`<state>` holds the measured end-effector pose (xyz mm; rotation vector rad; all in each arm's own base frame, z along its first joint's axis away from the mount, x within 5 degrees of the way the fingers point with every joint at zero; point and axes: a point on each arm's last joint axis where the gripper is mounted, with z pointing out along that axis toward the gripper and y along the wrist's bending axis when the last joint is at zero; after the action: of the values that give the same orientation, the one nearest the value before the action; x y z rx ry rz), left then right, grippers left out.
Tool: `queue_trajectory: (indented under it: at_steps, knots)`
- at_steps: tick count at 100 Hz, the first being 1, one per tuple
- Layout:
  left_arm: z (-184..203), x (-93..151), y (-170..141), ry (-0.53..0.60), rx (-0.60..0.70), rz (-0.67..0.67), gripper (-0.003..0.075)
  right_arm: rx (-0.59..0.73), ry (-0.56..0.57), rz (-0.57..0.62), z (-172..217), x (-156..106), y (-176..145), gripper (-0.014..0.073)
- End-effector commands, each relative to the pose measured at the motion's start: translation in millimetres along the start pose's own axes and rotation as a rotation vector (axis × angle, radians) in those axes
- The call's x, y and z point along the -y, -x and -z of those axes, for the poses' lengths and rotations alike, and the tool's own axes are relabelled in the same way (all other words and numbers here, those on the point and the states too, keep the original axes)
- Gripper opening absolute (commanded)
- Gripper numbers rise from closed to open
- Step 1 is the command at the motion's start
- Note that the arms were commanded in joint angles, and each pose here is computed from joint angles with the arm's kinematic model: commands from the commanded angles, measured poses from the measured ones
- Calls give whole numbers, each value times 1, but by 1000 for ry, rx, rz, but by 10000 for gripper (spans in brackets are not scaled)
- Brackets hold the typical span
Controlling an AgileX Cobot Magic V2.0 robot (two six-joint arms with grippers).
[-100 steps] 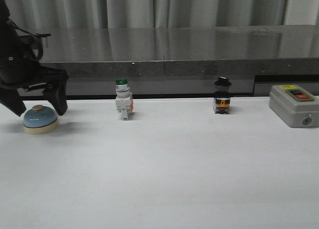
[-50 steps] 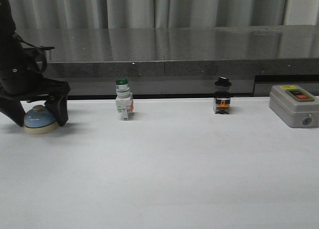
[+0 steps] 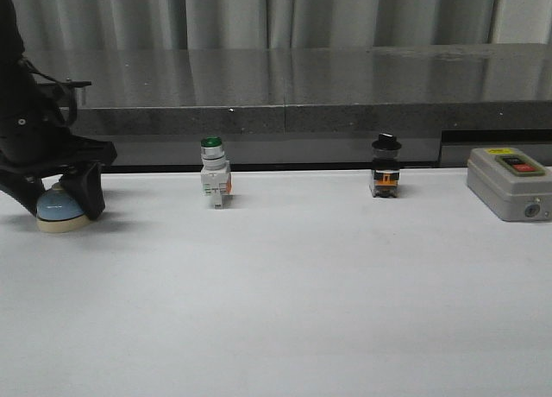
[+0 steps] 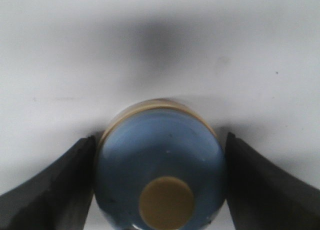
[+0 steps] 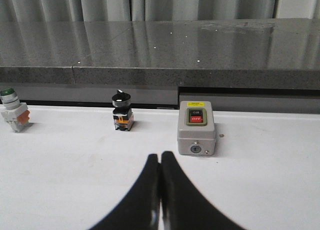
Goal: Place and press bell with both arms
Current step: 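Close the left gripper around the bell's blue dome, then lift the bell with the left gripper and carry it toward the table center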
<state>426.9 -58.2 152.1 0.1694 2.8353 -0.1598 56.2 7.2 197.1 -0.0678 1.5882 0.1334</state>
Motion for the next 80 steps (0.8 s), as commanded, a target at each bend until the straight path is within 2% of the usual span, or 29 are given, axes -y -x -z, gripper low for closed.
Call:
queue_trajectory:
  at_steps: [1, 21, 40, 57, 80]
  knots:
    - [34, 8, 10, -24, 78, 2, 90, 116, -1, 2, 3, 0, 13, -60]
    - [73, 15, 12, -32, 135, -21, 83, 116, -1, 2, 3, 0, 13, -60]
    - [108, 40, 15, -62, 145, -110, 83, 116, -1, 2, 3, 0, 13, -60]
    - [132, 81, 18, -104, 159, -222, 83, 116, -1, 2, 3, 0, 13, -60]
    - [150, 154, 12, -181, 229, -383, 83, 116, -1, 2, 3, 0, 13, -60]
